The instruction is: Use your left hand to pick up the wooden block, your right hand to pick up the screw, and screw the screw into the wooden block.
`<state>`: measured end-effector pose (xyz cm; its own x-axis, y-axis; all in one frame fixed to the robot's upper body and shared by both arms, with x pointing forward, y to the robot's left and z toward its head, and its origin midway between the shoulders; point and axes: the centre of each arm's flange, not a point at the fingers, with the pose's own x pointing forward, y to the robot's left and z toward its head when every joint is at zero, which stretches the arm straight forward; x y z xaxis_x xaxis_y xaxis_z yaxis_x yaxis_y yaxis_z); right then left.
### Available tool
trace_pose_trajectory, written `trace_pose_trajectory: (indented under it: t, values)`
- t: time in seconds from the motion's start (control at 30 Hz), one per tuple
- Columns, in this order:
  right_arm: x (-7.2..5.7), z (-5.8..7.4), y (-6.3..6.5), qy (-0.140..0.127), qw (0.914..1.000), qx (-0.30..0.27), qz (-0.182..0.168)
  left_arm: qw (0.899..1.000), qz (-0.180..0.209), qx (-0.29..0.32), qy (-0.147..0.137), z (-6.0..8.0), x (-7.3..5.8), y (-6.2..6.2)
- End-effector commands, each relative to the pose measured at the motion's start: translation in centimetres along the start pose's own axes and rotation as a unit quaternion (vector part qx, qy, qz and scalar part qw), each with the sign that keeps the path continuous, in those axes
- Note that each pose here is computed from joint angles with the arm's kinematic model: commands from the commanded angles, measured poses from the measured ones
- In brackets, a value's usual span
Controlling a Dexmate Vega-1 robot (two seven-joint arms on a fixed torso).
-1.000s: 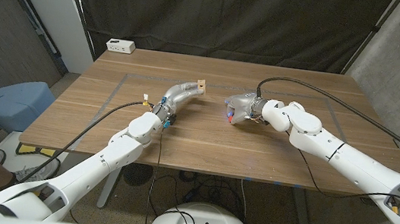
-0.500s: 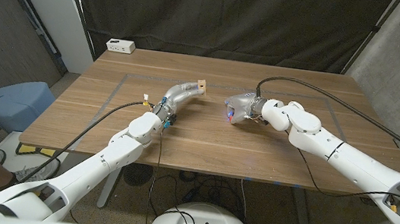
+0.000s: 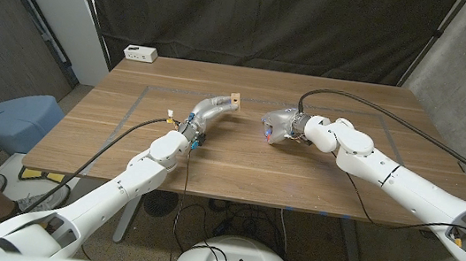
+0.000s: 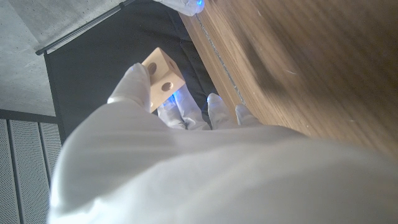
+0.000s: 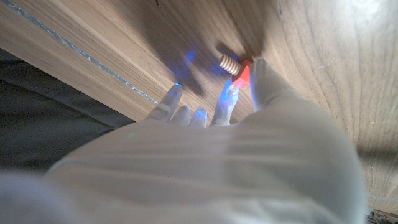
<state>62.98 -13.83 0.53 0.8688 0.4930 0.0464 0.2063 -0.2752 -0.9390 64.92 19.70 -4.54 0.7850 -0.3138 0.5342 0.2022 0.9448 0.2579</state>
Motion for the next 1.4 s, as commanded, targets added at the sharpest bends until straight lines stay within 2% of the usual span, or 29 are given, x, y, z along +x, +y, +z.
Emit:
trace_pose_trajectory:
  t: [0.03, 0.43, 0.7, 1.2, 1.4]
  values:
    - [-0.3, 0.0, -0.1, 0.001, 0.9999, 0.0, -0.01, 1.0, -0.002, -0.002, 0.001, -0.1, -0.2, -0.3]
    - [-0.7, 0.0, 0.0, 0.003, 0.9998, 0.005, -0.02, 1.0, -0.005, -0.004, 0.001, -0.2, -0.3, -0.4]
    - [-0.6, 0.1, 0.1, 0.004, 0.9999, 0.004, -0.015, 1.0, -0.005, -0.003, 0.002, -0.2, -0.4, -0.3]
    - [-1.2, 0.3, -1.0, 0.003, 0.9999, 0.003, -0.013, 1.0, -0.005, -0.005, 0.006, -0.4, -0.2, -0.3]
    - [-1.2, 0.4, -1.4, 0.005, 1.0, 0.002, 0.0, 1.0, -0.006, -0.006, 0.008, -0.6, -0.1, -0.4]
